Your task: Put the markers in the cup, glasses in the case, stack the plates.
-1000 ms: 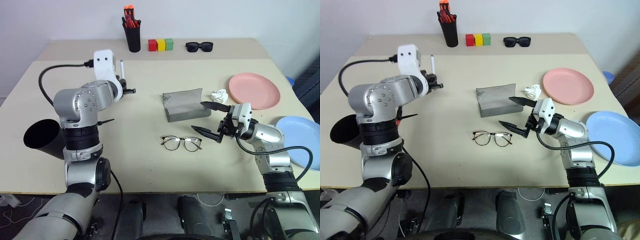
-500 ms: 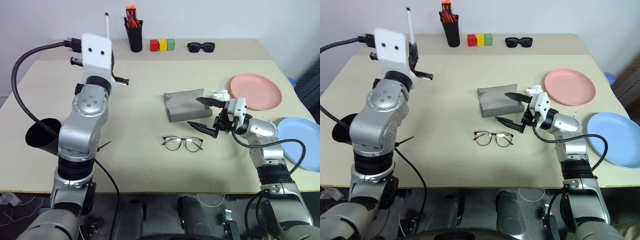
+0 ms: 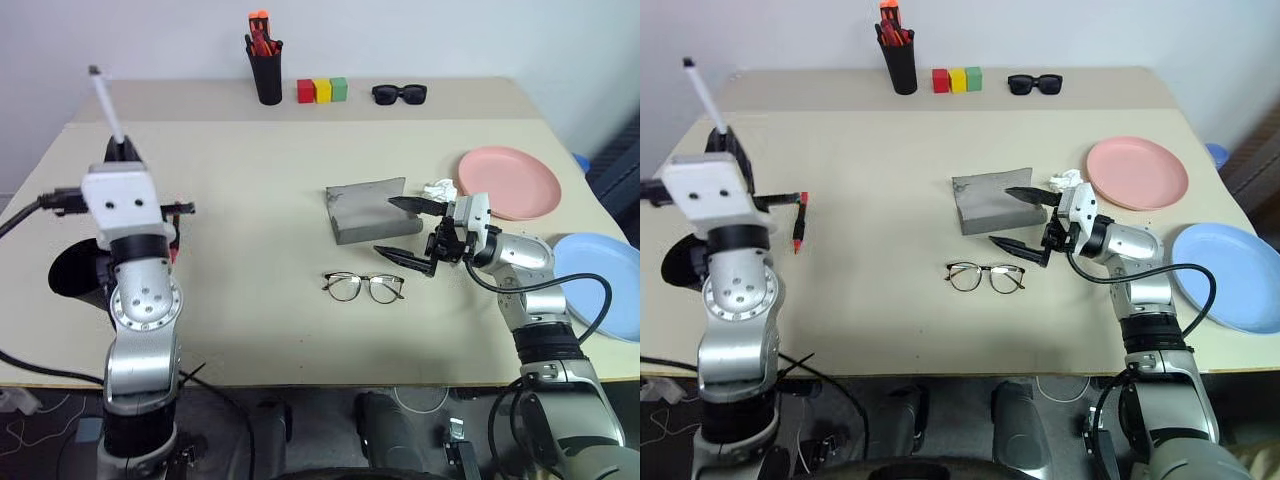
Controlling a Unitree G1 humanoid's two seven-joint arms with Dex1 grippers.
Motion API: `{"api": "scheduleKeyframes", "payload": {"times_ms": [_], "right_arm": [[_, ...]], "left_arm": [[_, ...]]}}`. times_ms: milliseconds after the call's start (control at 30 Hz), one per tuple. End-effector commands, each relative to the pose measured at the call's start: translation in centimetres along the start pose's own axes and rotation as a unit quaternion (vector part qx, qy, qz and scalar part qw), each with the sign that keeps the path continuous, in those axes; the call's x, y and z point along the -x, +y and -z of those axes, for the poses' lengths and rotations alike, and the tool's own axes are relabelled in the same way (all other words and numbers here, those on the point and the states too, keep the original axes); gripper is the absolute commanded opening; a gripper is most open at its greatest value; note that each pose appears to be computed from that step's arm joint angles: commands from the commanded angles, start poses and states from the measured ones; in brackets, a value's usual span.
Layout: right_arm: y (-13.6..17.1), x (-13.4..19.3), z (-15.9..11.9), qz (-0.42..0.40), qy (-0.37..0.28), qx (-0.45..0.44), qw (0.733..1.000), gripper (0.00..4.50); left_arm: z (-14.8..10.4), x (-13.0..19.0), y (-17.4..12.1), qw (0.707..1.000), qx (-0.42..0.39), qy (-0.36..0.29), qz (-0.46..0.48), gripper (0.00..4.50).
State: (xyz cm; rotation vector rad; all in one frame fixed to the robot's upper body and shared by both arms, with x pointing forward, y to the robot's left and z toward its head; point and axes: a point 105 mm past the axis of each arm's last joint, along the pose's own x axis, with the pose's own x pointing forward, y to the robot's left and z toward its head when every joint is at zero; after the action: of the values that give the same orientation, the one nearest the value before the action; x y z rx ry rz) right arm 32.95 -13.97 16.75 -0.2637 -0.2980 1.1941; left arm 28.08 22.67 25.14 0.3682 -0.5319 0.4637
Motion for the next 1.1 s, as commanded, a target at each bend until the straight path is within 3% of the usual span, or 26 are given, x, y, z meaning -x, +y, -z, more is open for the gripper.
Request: {"api": "scheduleKeyframes", "payload": {"times_ms": [33, 300, 700, 1100], "right_arm": [[0.9, -0.4, -2.9, -0.025, -0.066, -0.006, 0.998, 4.50], [3.7, -1.0, -3.7, -0.108, -0.077, -0.051, 0.990, 4.50], [5.5, -1.7, -3.3, -0.156, -0.074, -0.093, 0.981, 4.50], [5.3, -2.5, -3.3, -0.137, -0.078, -0.083, 0.984, 4.50]], "left_arm": [[-1.6, 0.8, 3.5, 0.995, -0.036, -0.040, -0.084, 0.21], [-2.8, 2.1, 5.4, 0.983, -0.092, -0.079, -0.138, 0.21], [0.9, 3.8, 6.2, 0.979, -0.103, 0.006, -0.177, 0.21], [3.0, 5.5, 4.4, 0.987, -0.109, 0.016, -0.119, 0.21]]}}
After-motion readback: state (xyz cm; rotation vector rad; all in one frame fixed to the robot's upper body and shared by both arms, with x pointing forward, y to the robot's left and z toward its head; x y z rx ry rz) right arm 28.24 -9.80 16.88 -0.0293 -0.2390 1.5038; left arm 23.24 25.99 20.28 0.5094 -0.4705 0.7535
